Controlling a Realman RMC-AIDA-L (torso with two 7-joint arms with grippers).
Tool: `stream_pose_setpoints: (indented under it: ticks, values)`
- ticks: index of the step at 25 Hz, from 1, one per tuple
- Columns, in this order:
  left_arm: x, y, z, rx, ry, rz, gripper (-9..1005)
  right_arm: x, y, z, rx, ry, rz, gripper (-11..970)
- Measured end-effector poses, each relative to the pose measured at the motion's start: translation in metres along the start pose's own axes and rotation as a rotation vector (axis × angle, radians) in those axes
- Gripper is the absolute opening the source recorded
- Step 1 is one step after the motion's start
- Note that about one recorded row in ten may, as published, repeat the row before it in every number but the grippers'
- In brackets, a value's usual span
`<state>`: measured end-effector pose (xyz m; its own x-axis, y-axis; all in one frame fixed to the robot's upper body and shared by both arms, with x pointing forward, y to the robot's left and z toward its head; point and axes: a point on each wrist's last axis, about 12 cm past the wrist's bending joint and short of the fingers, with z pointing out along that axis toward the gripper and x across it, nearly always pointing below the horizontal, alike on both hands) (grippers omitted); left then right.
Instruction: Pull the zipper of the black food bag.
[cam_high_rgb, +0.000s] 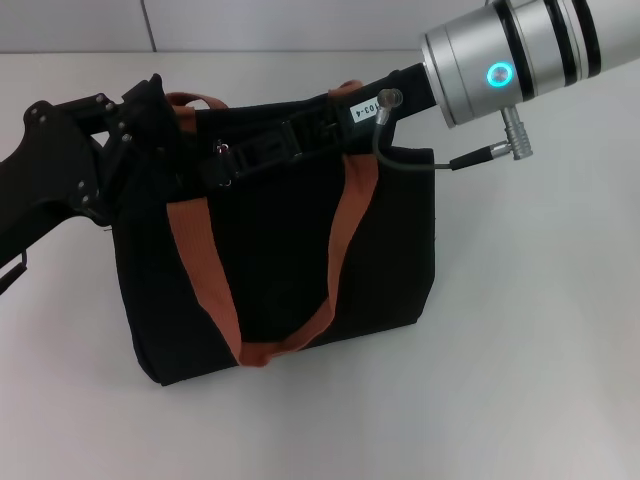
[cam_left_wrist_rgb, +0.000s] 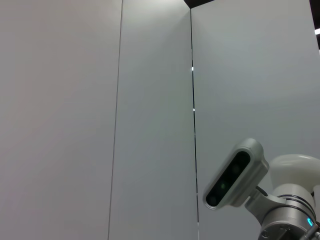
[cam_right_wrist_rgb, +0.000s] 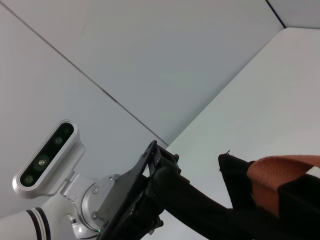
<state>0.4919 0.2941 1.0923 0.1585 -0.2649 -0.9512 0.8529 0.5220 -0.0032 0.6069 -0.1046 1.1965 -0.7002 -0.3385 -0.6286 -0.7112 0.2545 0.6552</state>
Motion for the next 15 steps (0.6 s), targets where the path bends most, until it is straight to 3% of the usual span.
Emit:
stream_pose_setpoints:
  ticks: [15]
  values:
    - [-0.0012,-0.0020,0.0007,0.018,-0.013,-0.003,45,-0.0008,-0.0067,0.0070,0.042,-0.040,0.012,236]
